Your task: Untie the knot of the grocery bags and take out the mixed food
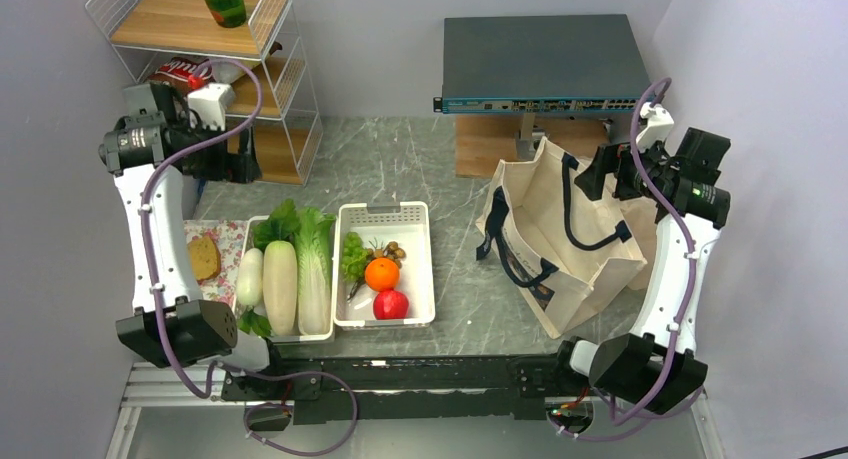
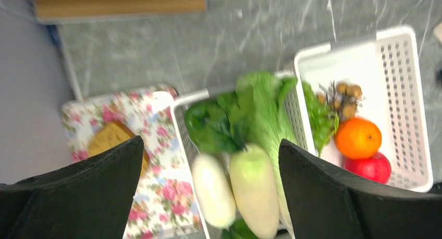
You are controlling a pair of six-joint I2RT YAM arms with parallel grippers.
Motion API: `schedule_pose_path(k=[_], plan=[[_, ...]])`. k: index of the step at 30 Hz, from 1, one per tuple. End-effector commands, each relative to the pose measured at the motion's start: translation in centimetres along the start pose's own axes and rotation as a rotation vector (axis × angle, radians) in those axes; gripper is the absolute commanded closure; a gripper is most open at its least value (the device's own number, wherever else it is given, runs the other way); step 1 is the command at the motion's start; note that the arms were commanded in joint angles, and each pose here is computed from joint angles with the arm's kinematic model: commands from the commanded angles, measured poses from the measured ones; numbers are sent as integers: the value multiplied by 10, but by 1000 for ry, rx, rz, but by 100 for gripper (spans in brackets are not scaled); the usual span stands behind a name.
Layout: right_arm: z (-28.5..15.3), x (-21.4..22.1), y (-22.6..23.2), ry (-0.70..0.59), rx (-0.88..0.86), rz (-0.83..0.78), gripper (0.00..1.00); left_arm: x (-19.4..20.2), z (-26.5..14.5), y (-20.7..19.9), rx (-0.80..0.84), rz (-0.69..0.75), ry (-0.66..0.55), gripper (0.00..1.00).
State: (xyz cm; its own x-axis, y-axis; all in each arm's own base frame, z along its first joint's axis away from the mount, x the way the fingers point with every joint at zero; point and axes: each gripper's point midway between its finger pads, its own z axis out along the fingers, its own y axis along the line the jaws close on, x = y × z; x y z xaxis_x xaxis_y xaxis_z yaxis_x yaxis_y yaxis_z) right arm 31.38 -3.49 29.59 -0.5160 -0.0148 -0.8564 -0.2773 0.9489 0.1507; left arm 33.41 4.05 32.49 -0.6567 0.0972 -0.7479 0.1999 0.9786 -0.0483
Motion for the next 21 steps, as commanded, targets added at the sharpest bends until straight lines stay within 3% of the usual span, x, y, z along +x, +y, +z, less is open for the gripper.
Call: schedule_pose_path(k=[1, 11, 21], plan=[[-12, -29, 15, -99, -39, -37, 0, 33, -21, -24, 47, 13, 54, 1], [-20, 14, 46, 29, -50, -131, 0, 40, 27, -77, 55, 247, 125, 1], [-45, 18, 77, 57, -22, -208, 0, 44, 8, -102, 84, 254, 49, 1]])
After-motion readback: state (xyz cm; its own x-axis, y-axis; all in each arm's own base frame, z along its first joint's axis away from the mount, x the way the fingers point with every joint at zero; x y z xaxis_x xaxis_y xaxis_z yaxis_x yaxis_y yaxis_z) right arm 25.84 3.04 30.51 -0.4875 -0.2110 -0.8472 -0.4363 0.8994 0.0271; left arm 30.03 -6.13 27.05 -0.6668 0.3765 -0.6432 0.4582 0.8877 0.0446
